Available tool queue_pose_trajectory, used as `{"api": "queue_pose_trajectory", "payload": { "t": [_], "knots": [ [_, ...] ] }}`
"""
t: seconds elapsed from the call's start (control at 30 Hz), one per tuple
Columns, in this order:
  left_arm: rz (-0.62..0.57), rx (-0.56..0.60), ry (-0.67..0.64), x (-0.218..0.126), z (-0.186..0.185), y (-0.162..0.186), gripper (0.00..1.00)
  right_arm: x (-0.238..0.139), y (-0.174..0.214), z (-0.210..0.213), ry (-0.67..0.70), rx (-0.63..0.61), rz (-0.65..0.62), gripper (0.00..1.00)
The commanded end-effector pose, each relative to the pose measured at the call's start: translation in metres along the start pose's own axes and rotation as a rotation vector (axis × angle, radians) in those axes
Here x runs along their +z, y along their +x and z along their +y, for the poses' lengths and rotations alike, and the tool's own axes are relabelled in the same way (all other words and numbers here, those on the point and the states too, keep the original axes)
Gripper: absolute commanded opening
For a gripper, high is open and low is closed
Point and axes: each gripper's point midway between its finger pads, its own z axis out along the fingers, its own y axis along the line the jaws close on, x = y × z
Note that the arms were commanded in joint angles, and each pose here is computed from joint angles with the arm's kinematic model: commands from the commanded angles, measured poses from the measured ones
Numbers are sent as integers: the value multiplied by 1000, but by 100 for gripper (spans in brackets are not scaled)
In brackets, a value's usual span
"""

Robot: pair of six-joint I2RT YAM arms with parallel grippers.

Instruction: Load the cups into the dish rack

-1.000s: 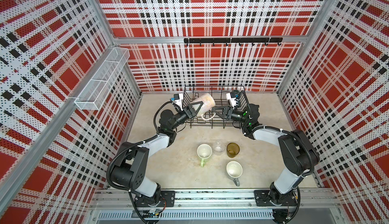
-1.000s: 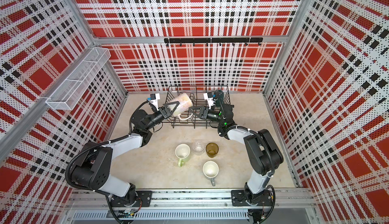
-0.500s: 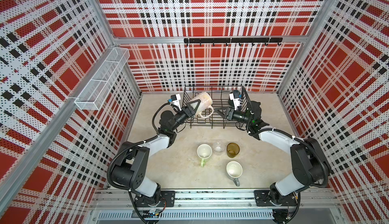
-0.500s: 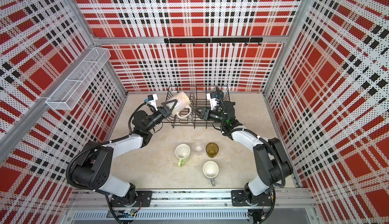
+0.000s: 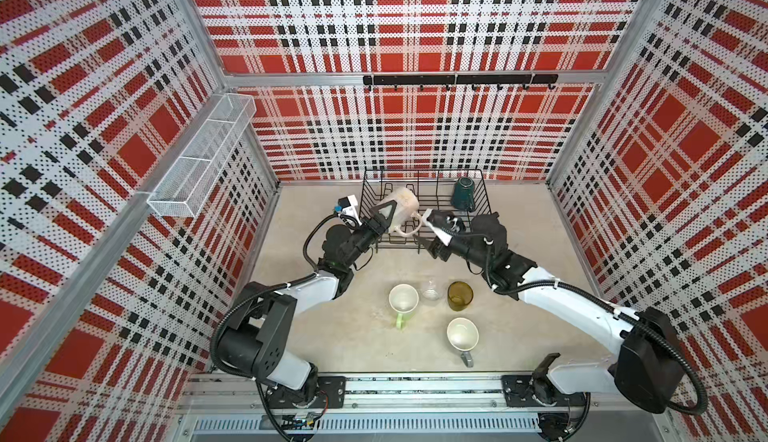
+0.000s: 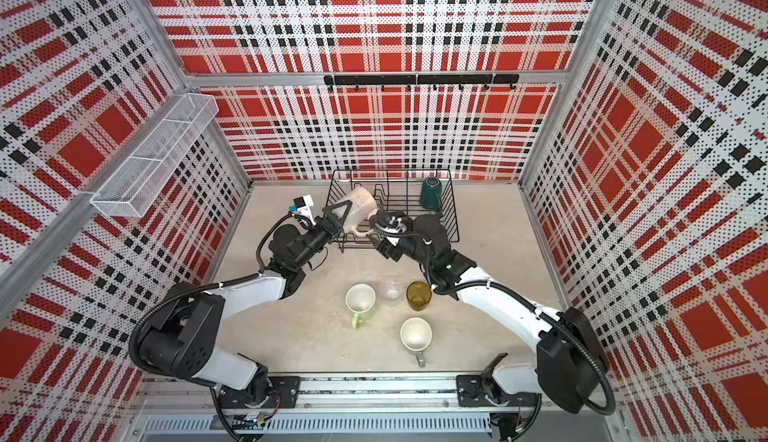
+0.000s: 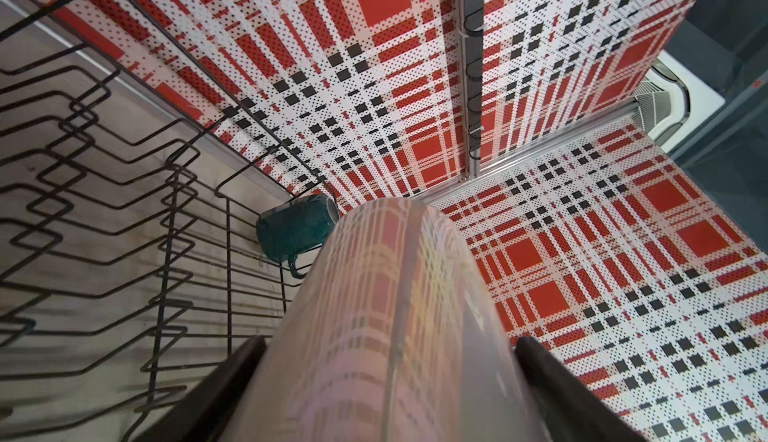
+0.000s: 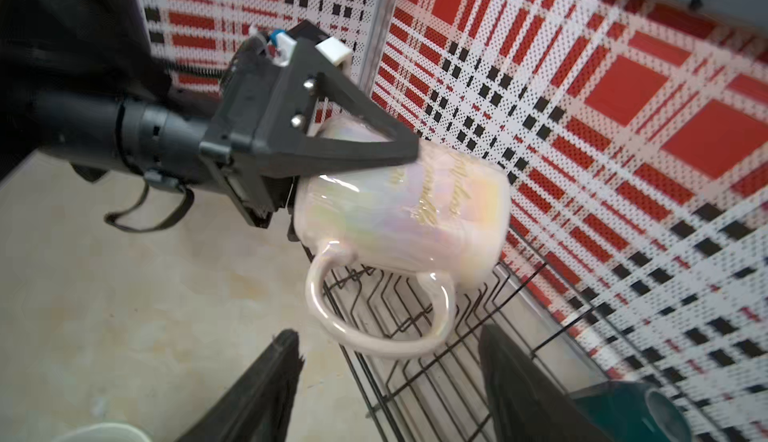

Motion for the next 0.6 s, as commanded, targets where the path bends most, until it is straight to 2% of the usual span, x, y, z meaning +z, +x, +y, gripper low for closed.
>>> {"api": "queue_pose_trajectory", "payload": {
  "t": [0.0,0.1,0.23,0.4,0.47,0.57],
  "knots": [
    [-127,-41,107,-8,-48,-25,25,2,-3,-16,129,-269,35,73],
    [-150,-92,62,-10,-47,-23,23,10,4,3,72,-381,70,73],
    [-190,-92,-28,-11,-47,-24,22,17,12,10,48,-474,131,71],
    [-192,-127,-40,-11,-48,-22,20,25,13,20,34,-522,140,70],
    [-184,-140,-35,-10,-49,-20,20,30,12,20,61,-556,149,66],
    [-176,-155,-25,-10,-52,-19,19,38,14,17,102,-593,162,53]
  ]
}}
